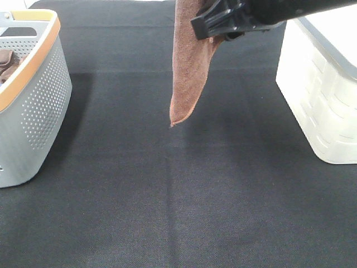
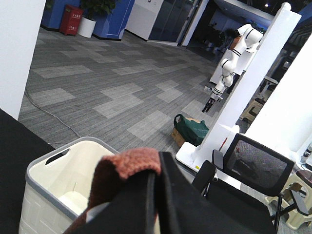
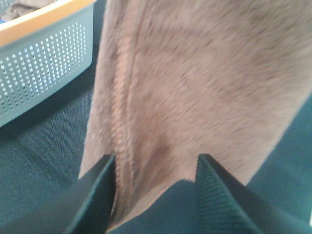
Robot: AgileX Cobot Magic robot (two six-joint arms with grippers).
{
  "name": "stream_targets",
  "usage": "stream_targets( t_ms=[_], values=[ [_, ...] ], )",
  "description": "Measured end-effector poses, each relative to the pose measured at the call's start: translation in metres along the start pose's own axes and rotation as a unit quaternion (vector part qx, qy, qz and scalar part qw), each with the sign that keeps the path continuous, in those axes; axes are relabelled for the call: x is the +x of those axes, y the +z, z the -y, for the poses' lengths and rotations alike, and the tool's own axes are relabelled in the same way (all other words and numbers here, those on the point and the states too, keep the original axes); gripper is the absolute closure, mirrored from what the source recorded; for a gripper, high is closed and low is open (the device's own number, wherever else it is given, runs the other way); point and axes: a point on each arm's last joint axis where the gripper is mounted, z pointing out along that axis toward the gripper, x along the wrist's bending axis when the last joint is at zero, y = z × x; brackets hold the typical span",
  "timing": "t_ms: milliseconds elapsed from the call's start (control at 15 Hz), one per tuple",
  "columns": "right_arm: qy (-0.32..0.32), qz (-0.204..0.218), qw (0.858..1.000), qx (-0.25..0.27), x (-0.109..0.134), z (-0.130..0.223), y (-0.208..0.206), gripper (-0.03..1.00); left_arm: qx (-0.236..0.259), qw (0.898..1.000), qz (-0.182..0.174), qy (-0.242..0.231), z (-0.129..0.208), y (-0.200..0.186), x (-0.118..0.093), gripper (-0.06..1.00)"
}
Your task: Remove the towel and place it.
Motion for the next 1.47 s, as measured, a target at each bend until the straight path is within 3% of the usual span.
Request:
stream_targets(
  t_ms=[600,867,1067,1400,1467],
  values=[
    [-0.007,0.048,0.999,0.009,-0.008,0.004,0.007,0.49,0.008,1.0,0.008,-0.005,0.002,0.0,-0.002,0.94],
    [-0.008,0.05,0.999,0.006,-0.007,0.006,0.016,0.5,0.008,1.0,0.011,-0.007,0.001,0.0,-0.002,0.94],
    [-0.007,0.053,0.999,-0.004,-0.008,0.001,0.016,0.6,0.008,1.0,0.011,-0.007,0.001,0.0,-0.002,0.94],
    [-0.012,0.054,0.998,0.018,-0.006,0.009,0.031,0.63,0.008,1.0,0.011,-0.007,0.001,0.0,-0.002,0.94],
    [-0.007,0.056,0.998,0.018,-0.006,0.008,0.031,0.7,0.008,1.0,0.011,-0.007,0.002,0.0,-0.002,0.94]
  ],
)
